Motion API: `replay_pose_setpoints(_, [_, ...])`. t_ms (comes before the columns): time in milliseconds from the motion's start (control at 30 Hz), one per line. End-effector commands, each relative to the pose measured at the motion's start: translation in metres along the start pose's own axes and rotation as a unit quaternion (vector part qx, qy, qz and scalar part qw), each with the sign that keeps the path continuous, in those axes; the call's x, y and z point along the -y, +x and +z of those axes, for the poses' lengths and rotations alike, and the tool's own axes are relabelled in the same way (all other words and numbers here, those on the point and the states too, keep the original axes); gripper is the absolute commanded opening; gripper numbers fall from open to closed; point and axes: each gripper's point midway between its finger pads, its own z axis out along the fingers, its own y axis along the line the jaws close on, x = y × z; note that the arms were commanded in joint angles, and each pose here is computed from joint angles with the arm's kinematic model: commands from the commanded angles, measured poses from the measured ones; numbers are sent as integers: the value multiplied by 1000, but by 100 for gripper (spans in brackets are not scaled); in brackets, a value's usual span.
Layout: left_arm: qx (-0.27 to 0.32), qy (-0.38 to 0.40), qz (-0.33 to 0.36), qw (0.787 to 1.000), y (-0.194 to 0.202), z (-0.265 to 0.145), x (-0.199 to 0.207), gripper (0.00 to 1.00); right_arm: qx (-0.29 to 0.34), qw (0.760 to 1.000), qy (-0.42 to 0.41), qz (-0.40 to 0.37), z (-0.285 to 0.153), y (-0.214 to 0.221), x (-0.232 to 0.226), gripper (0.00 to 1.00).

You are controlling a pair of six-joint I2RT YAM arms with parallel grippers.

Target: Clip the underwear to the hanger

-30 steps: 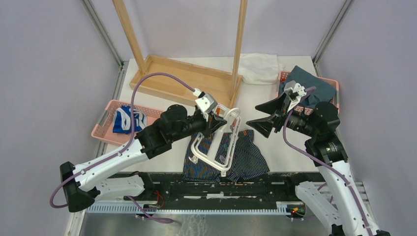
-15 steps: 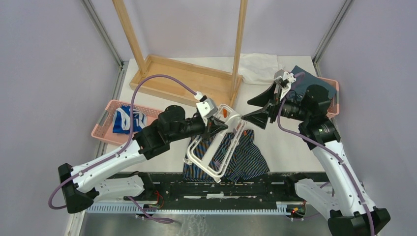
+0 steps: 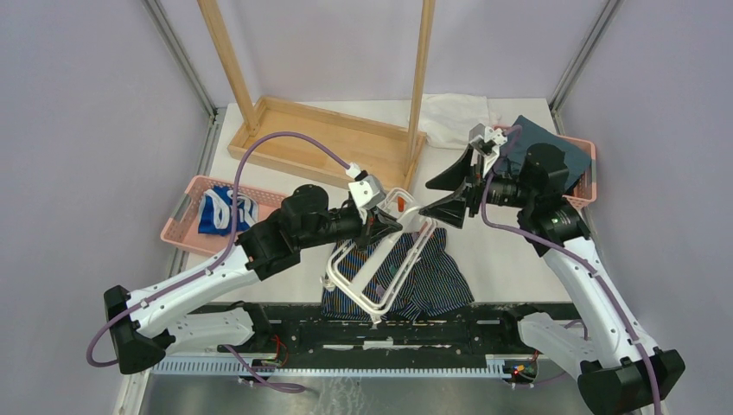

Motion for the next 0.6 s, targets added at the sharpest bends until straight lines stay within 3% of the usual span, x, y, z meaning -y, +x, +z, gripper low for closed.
replay_pose_setpoints(0, [91,2,44,995,-61,-6,3,3,1,997,-51,-53,4,-10,-24,84])
replay_pose_setpoints(267, [103,11,41,994,-68,-9,8,3,-31,997,-40,-53,16,7,-13,72])
replay_pose_setpoints(567, [100,10,36,994,-65,-9,8,3,-25,996,-47,-73,22,-1,-19,44])
